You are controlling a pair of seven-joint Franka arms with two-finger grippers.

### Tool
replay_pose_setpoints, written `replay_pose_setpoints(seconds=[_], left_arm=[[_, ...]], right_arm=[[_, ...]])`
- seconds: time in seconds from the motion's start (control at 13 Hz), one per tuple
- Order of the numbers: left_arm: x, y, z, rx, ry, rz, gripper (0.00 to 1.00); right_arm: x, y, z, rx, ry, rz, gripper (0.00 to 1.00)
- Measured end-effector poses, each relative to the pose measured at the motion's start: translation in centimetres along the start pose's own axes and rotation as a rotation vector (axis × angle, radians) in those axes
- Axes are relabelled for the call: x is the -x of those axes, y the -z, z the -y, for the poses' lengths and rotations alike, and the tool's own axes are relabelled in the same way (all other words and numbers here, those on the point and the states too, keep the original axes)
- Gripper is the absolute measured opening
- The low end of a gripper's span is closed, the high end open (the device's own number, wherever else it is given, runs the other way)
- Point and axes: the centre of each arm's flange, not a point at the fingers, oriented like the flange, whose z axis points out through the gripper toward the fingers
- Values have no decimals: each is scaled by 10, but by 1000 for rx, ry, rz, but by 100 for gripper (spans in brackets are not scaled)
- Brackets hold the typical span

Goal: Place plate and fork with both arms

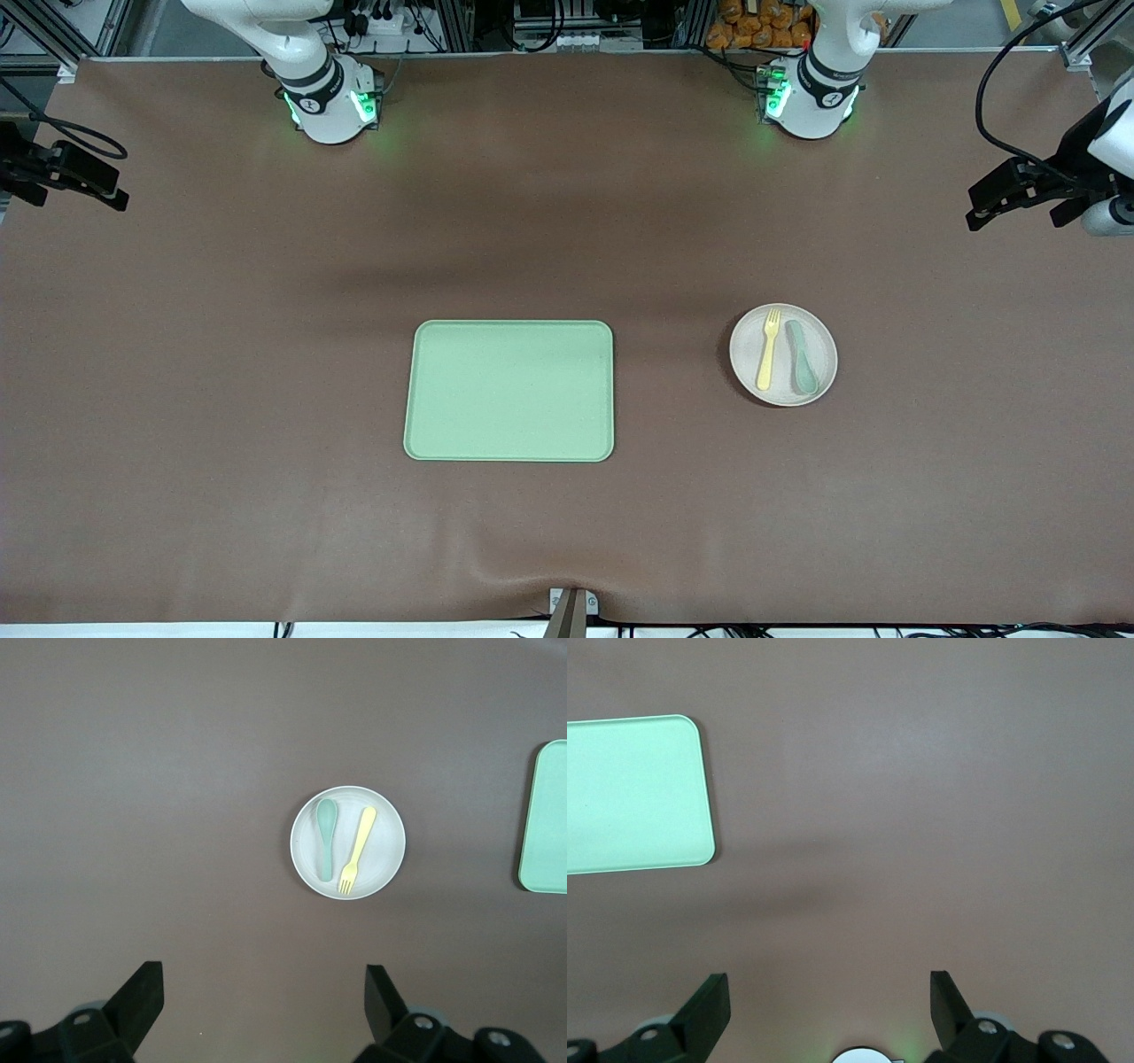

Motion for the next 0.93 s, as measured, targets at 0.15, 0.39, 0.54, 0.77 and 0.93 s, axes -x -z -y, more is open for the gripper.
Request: replay_pose_setpoints(seconds=[0.15,0.39,0.54,0.77,0.93], left_arm=[[0,0,0,0,0,2,100],[0,0,2,2,4,3,100],[-1,-4,1,2,3,13,100],[-6,-15,-4,0,-6,32,100],[-9,-20,-5,-1,-6,42,100]], right_arm=[[0,0,-1,0,-1,0,100],[0,0,-2,-4,-4,1,100],[0,0,-3,-4,-5,3,100],[1,-1,-3,-4,-5,10,100],[1,-1,-2,-5,-4,10,100]])
